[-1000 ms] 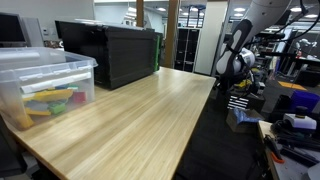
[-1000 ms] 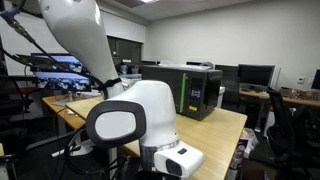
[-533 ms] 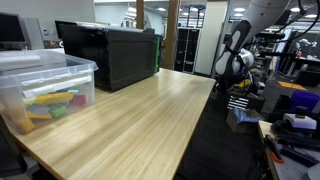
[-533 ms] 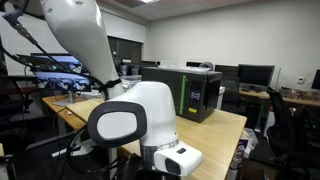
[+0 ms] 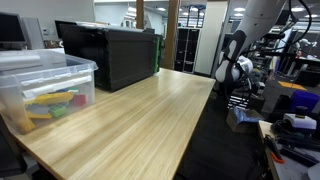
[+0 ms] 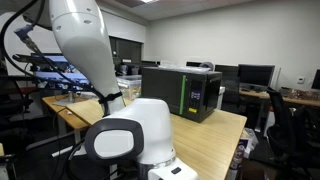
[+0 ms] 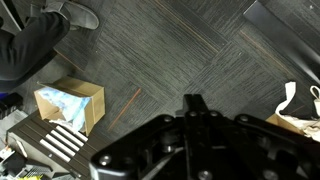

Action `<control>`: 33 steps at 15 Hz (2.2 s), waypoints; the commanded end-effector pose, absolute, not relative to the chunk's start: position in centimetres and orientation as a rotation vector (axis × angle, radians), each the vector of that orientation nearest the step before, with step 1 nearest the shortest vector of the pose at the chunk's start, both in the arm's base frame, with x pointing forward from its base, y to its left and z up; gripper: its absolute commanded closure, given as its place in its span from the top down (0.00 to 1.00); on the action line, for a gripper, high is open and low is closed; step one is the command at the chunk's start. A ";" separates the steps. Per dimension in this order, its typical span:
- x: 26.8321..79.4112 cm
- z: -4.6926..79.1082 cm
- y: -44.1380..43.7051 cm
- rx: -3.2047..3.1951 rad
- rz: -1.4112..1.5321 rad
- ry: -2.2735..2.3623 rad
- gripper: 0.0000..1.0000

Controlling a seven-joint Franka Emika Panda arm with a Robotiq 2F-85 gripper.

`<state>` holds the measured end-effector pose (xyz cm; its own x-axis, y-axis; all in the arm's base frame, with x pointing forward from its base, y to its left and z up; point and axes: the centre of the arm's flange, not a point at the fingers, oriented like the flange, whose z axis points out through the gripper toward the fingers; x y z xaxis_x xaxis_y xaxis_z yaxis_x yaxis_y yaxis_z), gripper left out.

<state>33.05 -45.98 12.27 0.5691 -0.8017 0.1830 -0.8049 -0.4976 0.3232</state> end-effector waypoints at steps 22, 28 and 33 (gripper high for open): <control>35.7 18.3 -45.1 2.329 -0.249 -1.029 0.01; 35.1 16.8 -44.8 2.324 -0.305 -0.998 0.02; 35.1 16.4 -44.7 2.315 -0.299 -1.018 0.02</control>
